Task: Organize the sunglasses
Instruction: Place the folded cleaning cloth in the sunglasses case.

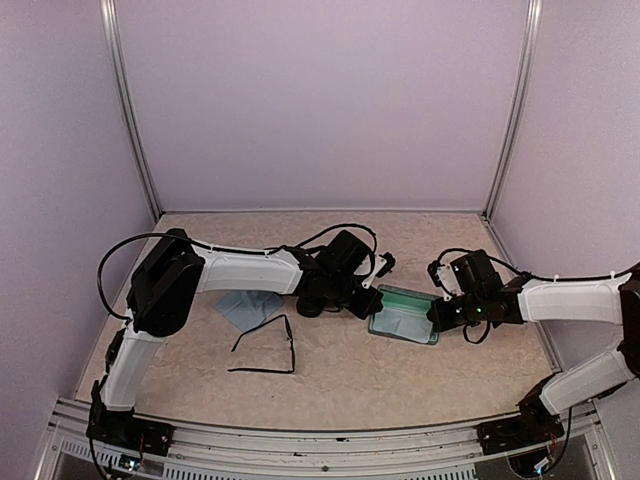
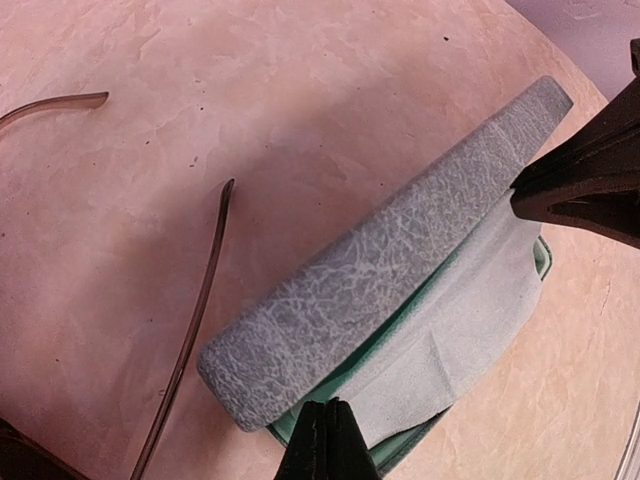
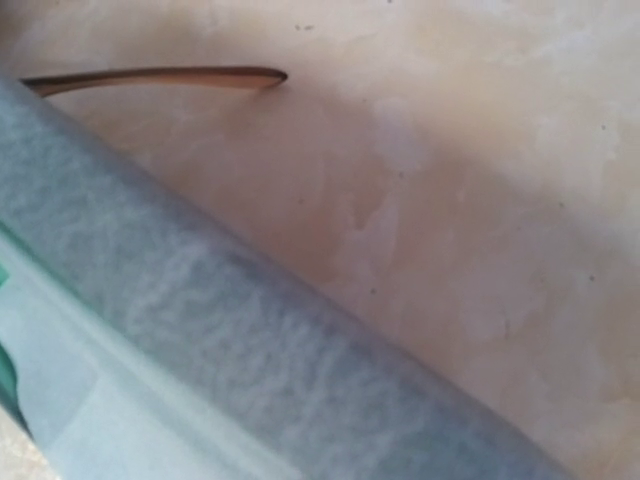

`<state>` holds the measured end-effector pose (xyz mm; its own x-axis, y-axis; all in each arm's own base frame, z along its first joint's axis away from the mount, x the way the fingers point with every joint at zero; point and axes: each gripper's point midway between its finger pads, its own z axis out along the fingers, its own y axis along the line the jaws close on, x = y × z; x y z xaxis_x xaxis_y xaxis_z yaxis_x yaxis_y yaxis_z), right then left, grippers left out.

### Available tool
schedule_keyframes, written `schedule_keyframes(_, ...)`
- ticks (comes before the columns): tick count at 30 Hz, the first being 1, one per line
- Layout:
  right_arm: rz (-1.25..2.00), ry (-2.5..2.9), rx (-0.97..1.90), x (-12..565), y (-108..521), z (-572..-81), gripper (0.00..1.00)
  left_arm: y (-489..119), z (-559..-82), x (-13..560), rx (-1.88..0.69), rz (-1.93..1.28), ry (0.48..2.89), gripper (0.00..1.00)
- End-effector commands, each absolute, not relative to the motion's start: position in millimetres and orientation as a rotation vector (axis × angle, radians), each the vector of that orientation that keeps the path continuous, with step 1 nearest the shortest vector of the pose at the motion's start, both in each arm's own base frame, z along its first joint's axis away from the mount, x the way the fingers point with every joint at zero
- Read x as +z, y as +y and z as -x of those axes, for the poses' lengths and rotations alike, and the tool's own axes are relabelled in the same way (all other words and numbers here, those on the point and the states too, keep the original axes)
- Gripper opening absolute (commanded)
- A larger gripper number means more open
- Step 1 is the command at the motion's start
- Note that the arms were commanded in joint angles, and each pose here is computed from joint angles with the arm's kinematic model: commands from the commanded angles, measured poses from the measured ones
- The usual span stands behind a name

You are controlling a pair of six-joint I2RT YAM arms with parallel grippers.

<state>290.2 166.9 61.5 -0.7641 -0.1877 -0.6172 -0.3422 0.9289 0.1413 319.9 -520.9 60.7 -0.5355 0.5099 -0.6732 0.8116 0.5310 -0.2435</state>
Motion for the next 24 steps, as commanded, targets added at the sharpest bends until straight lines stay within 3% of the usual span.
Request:
schedule_keyframes(1, 0.355, 2.454, 0.274, 63.9, 159.1, -299.4, 0.0, -524.2, -327.6, 61.4, -0.738, -1.043, 2.229, 0.0)
schedule_keyframes(24, 0.343, 2.462, 0.283, 62.4, 160.2, -299.7, 0.0, -525.5, -327.9, 61.4, -0.735, -1.04, 2.224, 0.0)
